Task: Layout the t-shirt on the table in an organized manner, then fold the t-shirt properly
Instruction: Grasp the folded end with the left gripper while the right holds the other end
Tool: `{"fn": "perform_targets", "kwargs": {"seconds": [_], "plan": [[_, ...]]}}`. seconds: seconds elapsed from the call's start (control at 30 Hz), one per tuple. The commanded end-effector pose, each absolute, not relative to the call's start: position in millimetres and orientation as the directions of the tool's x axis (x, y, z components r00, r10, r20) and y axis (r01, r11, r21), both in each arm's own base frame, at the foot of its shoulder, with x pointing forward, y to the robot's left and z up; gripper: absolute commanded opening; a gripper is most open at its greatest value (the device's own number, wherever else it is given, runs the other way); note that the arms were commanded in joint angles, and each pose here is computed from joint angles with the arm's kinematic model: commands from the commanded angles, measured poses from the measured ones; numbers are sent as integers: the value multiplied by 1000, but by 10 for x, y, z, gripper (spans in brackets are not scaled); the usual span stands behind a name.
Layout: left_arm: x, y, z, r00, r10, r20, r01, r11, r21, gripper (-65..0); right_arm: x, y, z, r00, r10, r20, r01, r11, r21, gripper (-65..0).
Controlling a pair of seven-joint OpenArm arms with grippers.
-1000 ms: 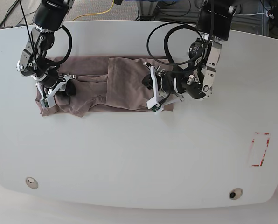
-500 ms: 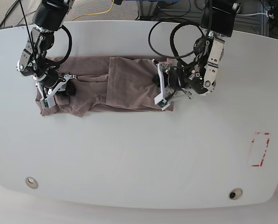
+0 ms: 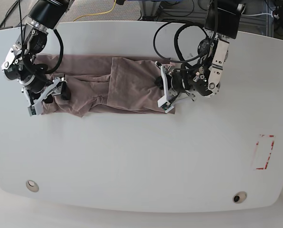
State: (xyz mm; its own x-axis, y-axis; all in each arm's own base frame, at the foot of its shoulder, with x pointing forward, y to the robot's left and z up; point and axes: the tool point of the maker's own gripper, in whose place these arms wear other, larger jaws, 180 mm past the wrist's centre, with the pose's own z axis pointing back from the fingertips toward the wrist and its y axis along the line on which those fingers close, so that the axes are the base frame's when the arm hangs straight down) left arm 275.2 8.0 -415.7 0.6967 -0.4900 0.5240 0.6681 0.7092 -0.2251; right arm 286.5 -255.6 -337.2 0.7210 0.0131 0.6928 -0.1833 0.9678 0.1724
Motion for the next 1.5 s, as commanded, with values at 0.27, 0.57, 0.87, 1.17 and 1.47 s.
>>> {"fn": "perform_targets", "kwargs": {"seconds": [0.27, 0.57, 0.87, 1.17, 1.47], "plan": [[2765, 146, -4175, 698, -508, 505, 668, 715, -204, -608, 2671, -3303, -3105, 658, -218, 721, 30, 964, 265, 0], [2766, 193, -4186, 698, -513, 499, 668, 718, -196, -608, 2510, -3589, -3542, 699, -405, 589, 121, 879, 461, 0], [2718, 191, -4214, 703, -512, 493, 666, 718, -204, -608, 2423, -3588, -3853, 701, -525, 483, 182, 786, 591, 0], [2718, 191, -4214, 703, -512, 493, 666, 718, -204, -608, 2574, -3119, -3917, 752, -460, 472, 80, 774, 628, 0], [2720, 190, -4210, 702, -512, 494, 666, 718, -203, -608, 2677, -2786, -3885, 750, -441, 494, 13, 756, 655, 0]]}}
